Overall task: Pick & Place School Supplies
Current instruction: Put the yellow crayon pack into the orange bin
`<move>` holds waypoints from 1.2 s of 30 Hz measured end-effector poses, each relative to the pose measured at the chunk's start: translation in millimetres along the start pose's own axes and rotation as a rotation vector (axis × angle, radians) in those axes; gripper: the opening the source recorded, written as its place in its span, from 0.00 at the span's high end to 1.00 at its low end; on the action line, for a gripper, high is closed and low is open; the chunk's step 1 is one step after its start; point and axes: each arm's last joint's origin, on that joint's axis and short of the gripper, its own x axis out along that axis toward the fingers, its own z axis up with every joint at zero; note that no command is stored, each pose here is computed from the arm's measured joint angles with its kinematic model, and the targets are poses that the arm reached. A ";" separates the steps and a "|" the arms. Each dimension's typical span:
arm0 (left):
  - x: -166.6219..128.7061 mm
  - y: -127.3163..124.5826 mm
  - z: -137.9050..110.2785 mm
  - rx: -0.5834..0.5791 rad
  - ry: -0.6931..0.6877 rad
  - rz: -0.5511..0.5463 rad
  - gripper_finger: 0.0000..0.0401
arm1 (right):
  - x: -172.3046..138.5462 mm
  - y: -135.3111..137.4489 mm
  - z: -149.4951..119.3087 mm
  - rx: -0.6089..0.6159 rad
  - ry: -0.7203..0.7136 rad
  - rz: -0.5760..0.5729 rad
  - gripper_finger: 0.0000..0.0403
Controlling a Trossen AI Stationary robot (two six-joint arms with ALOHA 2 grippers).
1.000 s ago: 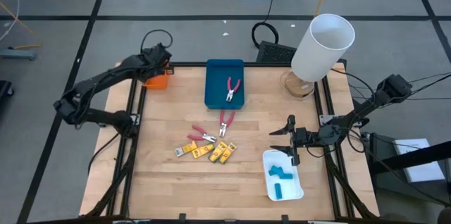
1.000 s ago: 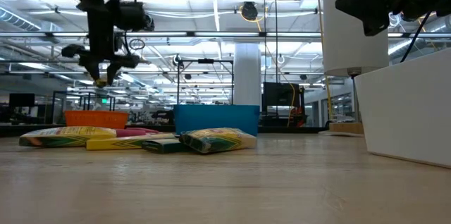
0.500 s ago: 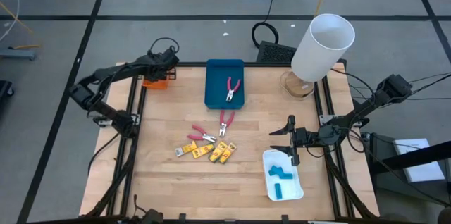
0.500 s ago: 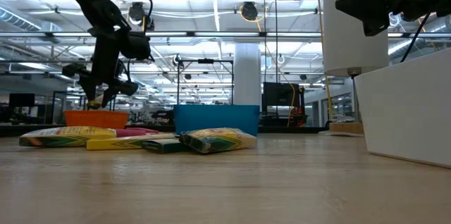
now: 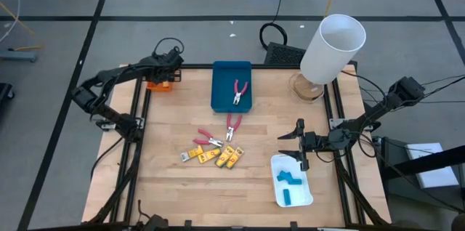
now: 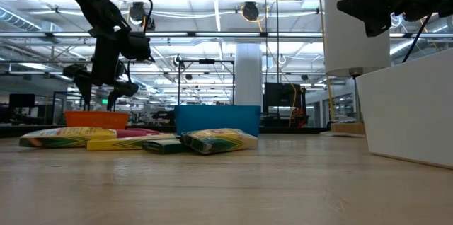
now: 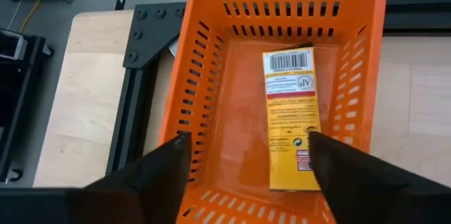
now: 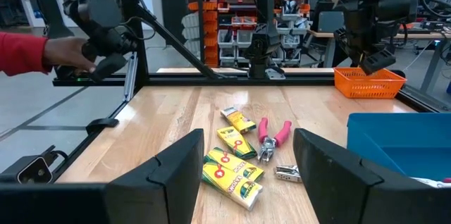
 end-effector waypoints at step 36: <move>-160.8 -19.4 -91.3 0.552 -0.260 -1.071 0.19 | 0.0 -0.1 0.0 -0.001 0.000 -0.003 0.48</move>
